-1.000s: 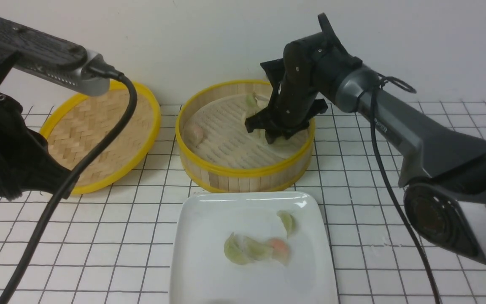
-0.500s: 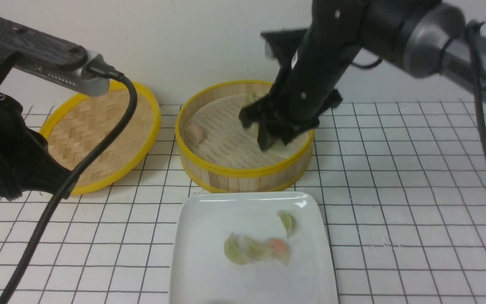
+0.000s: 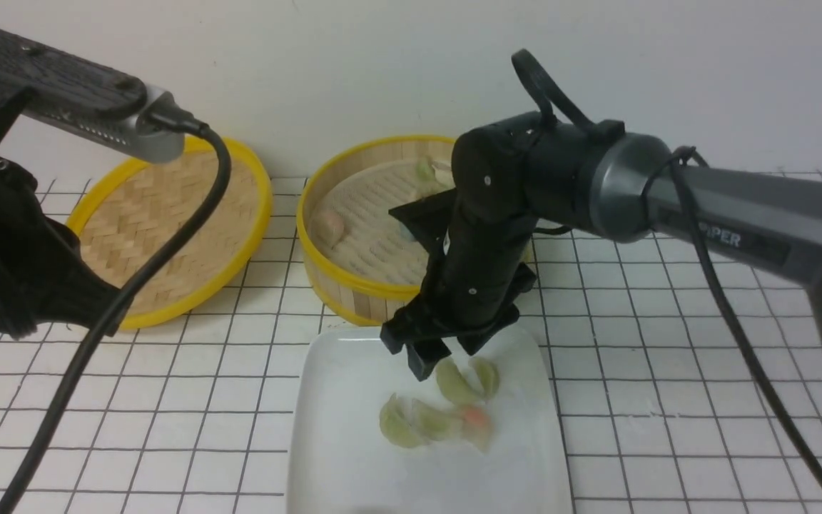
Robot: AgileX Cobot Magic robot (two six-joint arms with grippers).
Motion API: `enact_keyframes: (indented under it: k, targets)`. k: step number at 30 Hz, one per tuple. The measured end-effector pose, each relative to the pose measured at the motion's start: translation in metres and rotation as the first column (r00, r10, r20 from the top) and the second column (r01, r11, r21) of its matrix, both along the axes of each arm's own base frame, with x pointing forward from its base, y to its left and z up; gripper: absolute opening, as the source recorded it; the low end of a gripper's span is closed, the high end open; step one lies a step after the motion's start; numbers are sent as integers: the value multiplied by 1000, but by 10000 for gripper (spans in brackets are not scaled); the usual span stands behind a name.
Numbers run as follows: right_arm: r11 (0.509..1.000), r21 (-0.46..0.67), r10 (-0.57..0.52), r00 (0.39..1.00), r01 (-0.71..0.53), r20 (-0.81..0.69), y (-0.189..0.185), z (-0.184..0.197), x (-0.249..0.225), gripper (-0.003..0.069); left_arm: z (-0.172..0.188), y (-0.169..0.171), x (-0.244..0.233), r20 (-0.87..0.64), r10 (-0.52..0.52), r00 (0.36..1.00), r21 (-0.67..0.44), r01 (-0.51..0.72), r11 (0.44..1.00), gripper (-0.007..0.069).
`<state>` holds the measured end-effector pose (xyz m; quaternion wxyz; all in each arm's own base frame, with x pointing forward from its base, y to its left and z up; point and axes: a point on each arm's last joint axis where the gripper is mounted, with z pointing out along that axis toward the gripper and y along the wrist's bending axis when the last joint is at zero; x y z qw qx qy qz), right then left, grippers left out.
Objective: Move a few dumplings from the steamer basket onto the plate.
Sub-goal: Use the right arm to put the dumpling into the plate, then use the right arm to grab a dumpling from inside the steamer
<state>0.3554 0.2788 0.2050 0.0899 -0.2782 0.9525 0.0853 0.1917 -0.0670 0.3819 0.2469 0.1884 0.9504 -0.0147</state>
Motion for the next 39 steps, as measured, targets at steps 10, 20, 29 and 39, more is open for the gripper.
enact_keyframes:
  k: [10,20,29,39]
  targets:
    - [975,114,-217,936,192,276,-43,32,99,597,0,0,0,0,0,1000,0,0,1000,-6]
    - [957,160,-280,921,244,270,-44,-20,148,565,0,0,0,0,0,1000,0,0,1000,-6]
    - [957,193,-258,939,216,229,-37,-36,150,484,0,0,0,0,0,1000,0,0,1000,-6]
    - [969,163,-219,949,185,225,-41,-4,144,251,0,0,0,0,0,1000,0,0,1000,-6]
